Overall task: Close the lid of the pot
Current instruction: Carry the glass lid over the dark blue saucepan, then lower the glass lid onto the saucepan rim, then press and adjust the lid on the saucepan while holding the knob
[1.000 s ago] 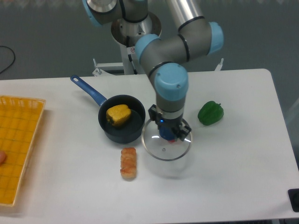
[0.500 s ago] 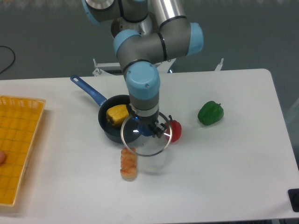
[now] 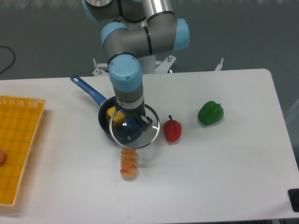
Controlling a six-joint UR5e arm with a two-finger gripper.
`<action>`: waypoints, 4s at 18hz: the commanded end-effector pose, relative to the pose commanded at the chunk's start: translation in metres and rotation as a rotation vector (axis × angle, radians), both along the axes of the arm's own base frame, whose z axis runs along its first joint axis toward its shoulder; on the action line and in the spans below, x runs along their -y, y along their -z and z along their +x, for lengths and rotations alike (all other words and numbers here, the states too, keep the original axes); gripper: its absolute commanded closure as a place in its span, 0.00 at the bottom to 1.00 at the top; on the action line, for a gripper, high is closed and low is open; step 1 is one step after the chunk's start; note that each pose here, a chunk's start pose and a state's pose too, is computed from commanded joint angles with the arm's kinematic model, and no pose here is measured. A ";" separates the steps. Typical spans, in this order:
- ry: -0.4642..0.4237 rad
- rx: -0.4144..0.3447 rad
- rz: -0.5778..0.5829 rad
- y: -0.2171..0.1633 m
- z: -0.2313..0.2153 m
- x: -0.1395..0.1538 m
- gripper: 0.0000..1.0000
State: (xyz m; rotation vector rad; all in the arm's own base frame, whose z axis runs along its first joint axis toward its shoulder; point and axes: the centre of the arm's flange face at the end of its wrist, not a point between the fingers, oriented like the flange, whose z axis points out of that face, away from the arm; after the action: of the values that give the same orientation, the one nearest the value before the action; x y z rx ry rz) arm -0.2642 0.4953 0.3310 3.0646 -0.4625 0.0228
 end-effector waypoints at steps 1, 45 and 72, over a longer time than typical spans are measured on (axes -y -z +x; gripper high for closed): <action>0.000 0.000 0.000 0.000 0.002 0.001 0.48; 0.078 -0.010 -0.032 0.025 0.046 0.015 0.47; 0.086 -0.021 -0.021 0.028 0.046 0.010 0.46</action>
State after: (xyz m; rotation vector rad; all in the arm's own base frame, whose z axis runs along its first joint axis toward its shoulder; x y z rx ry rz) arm -0.2183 0.4851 0.3025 3.0182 -0.5876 -0.0076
